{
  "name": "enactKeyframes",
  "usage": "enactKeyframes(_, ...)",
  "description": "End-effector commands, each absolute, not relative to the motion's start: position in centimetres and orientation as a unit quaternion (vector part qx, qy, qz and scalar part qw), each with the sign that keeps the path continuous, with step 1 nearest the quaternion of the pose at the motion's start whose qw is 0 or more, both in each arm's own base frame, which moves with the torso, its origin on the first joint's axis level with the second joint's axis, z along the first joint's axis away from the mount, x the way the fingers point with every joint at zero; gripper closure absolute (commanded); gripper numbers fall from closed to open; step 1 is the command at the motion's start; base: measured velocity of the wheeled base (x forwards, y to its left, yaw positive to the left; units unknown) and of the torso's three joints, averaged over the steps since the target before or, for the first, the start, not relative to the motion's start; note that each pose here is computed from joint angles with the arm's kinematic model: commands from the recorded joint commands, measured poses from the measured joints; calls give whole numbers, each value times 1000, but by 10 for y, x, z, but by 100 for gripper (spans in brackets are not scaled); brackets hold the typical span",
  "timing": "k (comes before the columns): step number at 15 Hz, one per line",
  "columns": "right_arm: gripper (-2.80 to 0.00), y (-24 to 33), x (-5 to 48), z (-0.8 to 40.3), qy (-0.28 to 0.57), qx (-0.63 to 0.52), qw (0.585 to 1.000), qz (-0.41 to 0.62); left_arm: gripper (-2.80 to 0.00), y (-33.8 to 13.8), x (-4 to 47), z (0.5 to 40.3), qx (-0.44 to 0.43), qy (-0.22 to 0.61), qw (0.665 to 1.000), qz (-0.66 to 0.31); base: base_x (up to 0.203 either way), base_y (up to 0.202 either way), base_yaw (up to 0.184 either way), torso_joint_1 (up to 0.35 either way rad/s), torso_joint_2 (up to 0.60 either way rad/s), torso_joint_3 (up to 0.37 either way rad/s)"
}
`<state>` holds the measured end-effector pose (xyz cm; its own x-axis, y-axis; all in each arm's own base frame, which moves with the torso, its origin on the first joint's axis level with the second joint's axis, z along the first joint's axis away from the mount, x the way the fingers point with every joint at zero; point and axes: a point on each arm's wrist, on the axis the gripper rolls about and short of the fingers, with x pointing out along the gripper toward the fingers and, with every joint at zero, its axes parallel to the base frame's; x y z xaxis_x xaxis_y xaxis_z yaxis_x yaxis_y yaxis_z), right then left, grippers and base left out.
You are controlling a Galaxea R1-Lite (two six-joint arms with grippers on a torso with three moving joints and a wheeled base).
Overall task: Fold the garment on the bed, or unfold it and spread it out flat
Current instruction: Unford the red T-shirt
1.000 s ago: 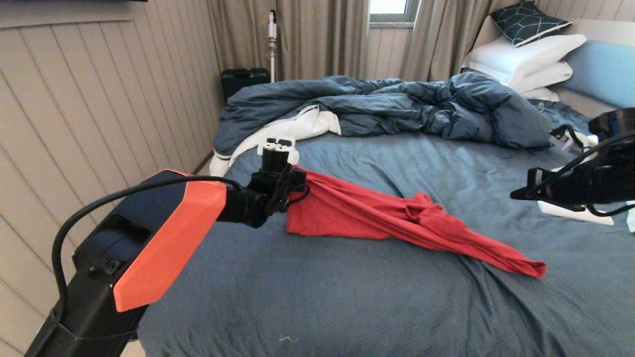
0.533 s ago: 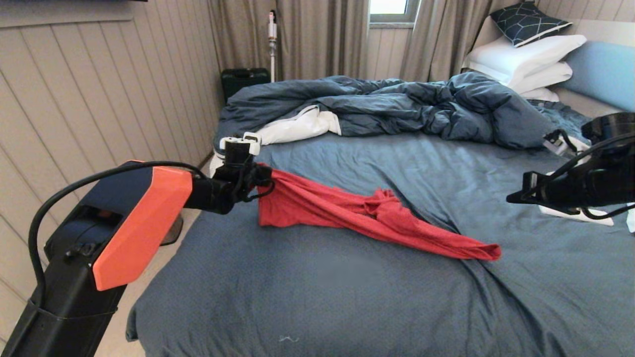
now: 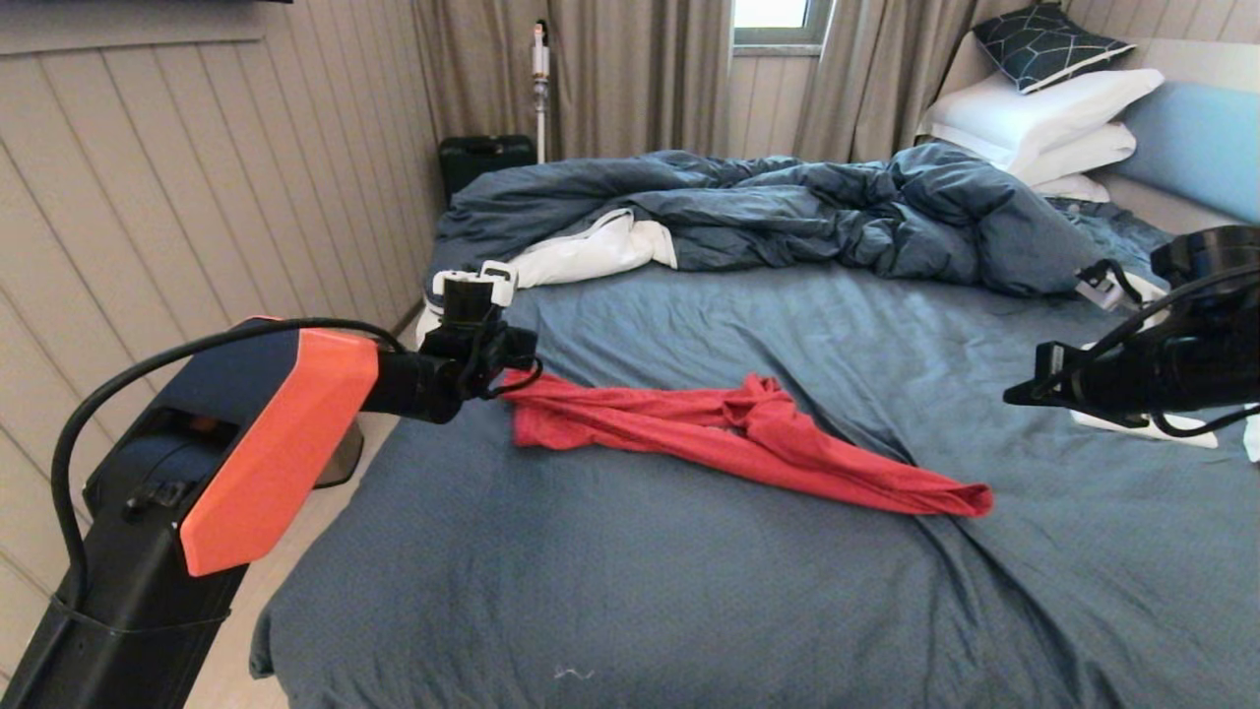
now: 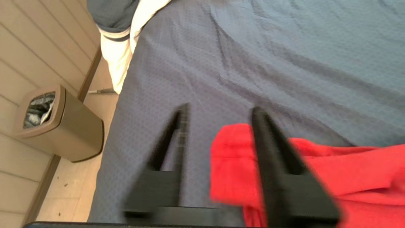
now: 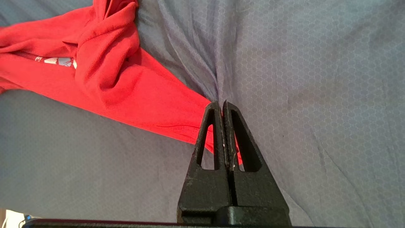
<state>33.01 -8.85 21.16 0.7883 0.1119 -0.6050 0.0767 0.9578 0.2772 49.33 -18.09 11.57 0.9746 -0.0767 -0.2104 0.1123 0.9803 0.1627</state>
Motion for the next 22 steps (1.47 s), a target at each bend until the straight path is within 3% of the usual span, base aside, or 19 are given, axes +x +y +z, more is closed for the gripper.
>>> enactKeyframes(1,0,-89,330,210,327,146,934,10,-280,-180,492,124,85,93,991,-47,0,0,0,0,0,0)
enactKeyframes(5,0,-89,330,211,326,146,934,10,-280,-175,479,145,77,88,993,-31,0,0,0,0,0,0)
enactKeyframes(10,0,-88,329,213,324,146,935,10,-280,-251,419,103,90,169,973,-129,0,0,0,0,0,0)
enactKeyframes(12,0,-88,329,212,325,146,934,11,-280,-258,410,94,81,219,963,-134,0,0,0,0,0,0)
enactKeyframes(22,0,-86,329,212,325,145,934,13,-280,-255,436,88,15,278,955,-105,0,0,0,0,0,0)
